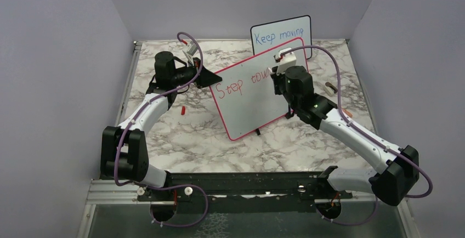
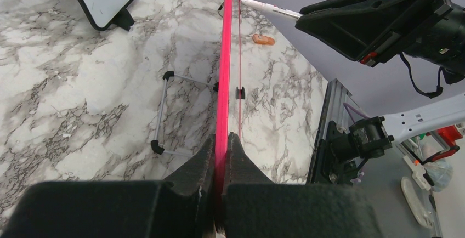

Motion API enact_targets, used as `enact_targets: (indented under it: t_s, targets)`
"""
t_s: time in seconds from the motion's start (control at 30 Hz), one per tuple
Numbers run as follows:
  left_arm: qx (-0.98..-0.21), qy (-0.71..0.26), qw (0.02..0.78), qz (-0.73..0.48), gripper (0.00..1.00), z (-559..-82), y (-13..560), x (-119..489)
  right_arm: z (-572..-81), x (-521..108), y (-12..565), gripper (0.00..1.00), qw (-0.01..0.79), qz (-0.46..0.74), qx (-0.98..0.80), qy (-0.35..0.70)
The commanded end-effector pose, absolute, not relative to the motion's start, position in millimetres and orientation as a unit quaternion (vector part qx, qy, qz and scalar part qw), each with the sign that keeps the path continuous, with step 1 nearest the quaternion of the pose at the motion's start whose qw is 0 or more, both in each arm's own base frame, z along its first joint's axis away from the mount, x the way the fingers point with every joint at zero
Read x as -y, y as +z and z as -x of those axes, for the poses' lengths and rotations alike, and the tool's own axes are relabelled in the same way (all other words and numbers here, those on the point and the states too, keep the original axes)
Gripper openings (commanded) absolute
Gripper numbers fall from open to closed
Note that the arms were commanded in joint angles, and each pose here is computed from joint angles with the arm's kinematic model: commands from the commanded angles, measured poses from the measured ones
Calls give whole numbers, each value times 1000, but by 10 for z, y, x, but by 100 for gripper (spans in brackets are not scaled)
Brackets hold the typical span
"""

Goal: Write a sentence on the whiteboard

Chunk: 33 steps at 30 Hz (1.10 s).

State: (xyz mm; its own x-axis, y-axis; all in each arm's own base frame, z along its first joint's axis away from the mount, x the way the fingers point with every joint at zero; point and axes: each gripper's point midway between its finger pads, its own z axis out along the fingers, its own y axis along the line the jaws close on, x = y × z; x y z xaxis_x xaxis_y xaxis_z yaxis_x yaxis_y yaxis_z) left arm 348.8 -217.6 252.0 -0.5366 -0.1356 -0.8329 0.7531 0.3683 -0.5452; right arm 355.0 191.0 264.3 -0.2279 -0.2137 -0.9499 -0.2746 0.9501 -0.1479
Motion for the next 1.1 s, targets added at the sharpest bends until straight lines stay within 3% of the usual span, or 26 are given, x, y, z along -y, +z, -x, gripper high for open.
enact_targets:
  t_s: [0.0,1.07]
  targets:
    - [-728,-523,385,-220,0,-3396,2244,2205,-3468,-1784,2736,0,609,146,-779,28]
    - [-728,-525,381,-222,0,-3392,2234,2211,-3659,-1743,2575,0,597,146,-788,38]
